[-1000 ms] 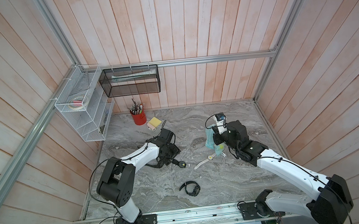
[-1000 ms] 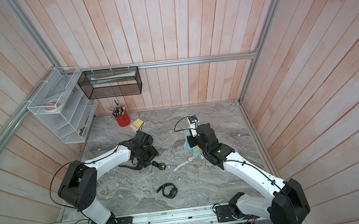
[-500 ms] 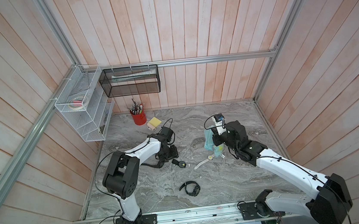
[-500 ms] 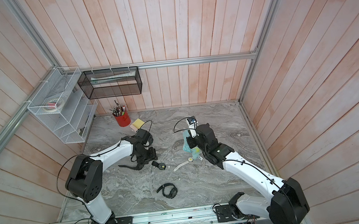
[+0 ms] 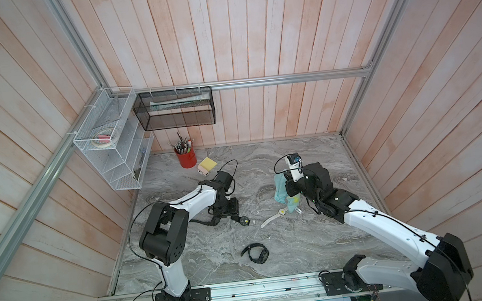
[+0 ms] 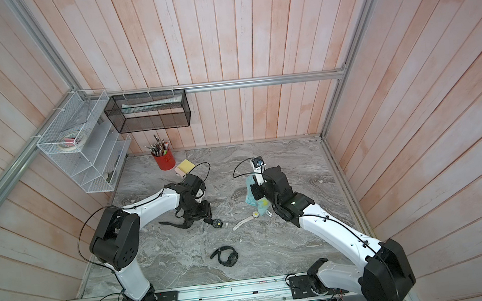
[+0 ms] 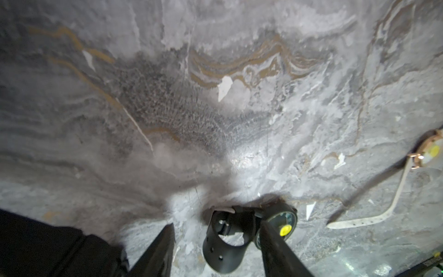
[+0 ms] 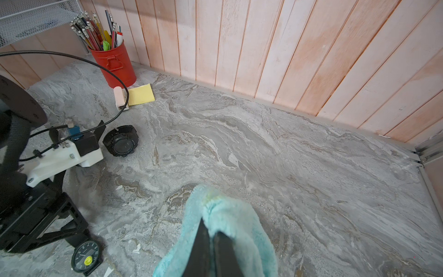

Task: Wipe the watch dial
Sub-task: Hold the watch at the center of the board.

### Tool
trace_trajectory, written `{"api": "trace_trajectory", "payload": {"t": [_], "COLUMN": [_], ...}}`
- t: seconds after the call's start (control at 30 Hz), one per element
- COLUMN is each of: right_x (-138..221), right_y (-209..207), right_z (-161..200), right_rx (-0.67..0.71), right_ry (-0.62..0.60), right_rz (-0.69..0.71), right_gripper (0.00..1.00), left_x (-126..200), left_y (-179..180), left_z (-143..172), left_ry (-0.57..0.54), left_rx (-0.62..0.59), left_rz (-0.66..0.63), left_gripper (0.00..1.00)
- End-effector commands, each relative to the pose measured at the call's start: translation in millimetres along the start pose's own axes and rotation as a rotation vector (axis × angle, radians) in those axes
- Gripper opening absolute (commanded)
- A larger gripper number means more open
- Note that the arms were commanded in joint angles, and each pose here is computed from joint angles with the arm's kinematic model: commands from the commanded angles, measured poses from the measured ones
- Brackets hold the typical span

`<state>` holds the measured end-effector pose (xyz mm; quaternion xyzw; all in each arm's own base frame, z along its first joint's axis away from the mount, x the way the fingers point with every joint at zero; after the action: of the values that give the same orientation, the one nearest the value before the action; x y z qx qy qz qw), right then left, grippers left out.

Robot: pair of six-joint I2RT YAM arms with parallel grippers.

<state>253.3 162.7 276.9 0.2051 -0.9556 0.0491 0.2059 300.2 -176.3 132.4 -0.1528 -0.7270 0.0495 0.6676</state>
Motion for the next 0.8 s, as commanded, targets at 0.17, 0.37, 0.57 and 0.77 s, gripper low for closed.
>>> {"api": "trace_trajectory", "payload": {"t": [0.17, 0.37, 0.57, 0.77], "right_x": [0.0, 0.5, 0.6, -0.8], "right_y": [-1.3, -1.5, -0.2, 6.7], "right_z": [0.4, 2.8, 3.9, 11.8], "right_rx": [-0.022, -0.020, -0.016, 0.005], "right_ry": [0.000, 0.004, 0.012, 0.036], "right_rz": [0.002, 0.004, -0.011, -0.064], "right_gripper": [0.00, 0.00, 0.00, 0.00], "left_x": [-8.0, -10.1, -15.5, -6.4], "left_y": [2.2, 0.2, -1.5, -5.1], "left_z": [-4.5, -1.3, 5.5, 8.4], "left_ry": [0.039, 0.054, 0.077, 0.045], "left_rx": [-0.069, -0.085, -0.083, -0.047], "left_rz": [-0.035, -0.043, -0.057, -0.013], "left_gripper": [0.52, 0.45, 0.42, 0.51]}}
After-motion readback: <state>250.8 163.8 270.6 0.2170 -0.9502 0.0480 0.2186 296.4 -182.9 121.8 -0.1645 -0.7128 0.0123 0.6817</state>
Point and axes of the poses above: each gripper's point midway between its finger pads, its own x axis back along the fingers, its own y axis along the line the jaws close on, z = x × y, the point moved 10 cm from there along x, back along the fingers, and after that the axes turned 1 degree about -x, right-handed, at the moved point
